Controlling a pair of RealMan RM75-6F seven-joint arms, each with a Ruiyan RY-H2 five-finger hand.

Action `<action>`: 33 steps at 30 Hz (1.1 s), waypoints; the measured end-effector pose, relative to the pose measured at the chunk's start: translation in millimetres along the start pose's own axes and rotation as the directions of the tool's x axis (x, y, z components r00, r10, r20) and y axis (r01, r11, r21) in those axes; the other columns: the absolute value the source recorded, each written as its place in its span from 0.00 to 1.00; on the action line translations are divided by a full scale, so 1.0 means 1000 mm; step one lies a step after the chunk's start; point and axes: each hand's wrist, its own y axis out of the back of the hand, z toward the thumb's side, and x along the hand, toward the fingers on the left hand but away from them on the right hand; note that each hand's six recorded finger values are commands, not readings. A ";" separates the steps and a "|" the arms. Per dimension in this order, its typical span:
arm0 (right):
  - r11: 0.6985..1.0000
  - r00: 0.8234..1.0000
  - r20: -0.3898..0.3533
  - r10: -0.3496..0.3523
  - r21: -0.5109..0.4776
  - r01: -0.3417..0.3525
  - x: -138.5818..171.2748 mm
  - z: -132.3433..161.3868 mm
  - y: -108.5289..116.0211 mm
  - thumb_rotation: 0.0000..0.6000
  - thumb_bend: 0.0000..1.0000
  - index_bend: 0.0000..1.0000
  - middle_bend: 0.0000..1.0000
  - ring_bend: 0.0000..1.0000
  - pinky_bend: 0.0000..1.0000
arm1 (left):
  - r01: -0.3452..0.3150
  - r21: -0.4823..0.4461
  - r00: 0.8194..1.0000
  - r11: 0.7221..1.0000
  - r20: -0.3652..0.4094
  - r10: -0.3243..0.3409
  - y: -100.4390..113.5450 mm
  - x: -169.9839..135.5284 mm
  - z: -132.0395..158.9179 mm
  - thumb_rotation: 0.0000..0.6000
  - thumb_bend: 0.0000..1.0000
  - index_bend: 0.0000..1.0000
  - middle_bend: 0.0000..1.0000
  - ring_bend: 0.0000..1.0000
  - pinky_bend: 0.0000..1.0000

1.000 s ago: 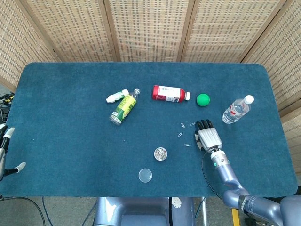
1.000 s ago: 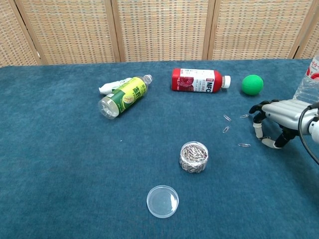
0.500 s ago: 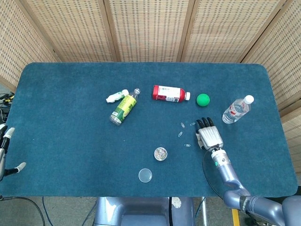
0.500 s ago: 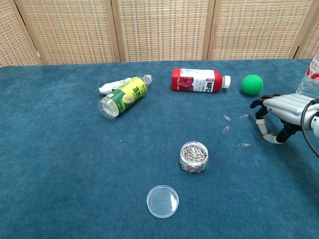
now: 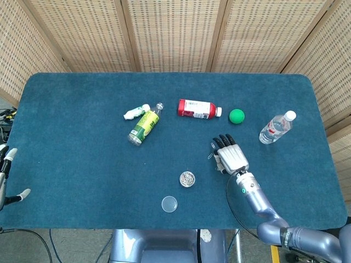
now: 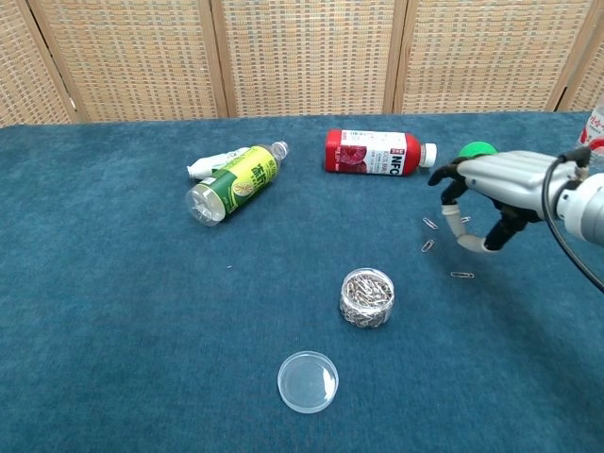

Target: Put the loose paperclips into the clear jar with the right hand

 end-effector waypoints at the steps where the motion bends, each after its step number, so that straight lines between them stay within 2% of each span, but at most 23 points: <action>1: 1.000 1.000 -0.019 0.001 -0.002 -0.001 -0.001 0.007 0.006 1.00 0.39 0.64 0.10 0.00 0.00 | 0.001 0.001 1.000 1.000 -0.001 -0.001 0.000 0.000 0.000 1.00 0.00 0.00 0.00 0.00 0.00; 6: 1.000 0.995 -0.097 0.016 -0.023 -0.019 -0.004 0.037 0.025 1.00 0.39 0.64 0.11 0.00 0.01 | 0.007 0.003 1.000 1.000 -0.003 -0.007 -0.001 0.001 -0.001 1.00 0.00 0.00 0.00 0.00 0.00; 10: 0.999 0.990 -0.131 0.050 -0.012 -0.052 -0.004 0.056 0.030 1.00 0.39 0.65 0.11 0.00 0.01 | 0.014 0.003 1.000 1.000 -0.005 -0.013 -0.002 0.001 -0.001 1.00 0.00 0.00 0.00 0.00 0.00; 22: 0.995 0.972 -0.215 0.099 -0.005 -0.102 -0.001 0.097 0.010 1.00 0.39 0.65 0.12 0.00 0.01 | 0.014 -0.001 1.000 1.000 -0.003 -0.014 -0.002 0.001 0.000 1.00 0.00 0.00 0.00 0.00 0.00; 33: 0.994 0.972 -0.211 0.107 0.013 -0.107 -0.004 0.107 -0.002 1.00 0.39 0.65 0.12 0.00 0.01 | 0.013 -0.005 1.000 1.000 -0.002 -0.013 -0.001 0.001 -0.001 1.00 0.00 0.00 0.00 0.00 0.00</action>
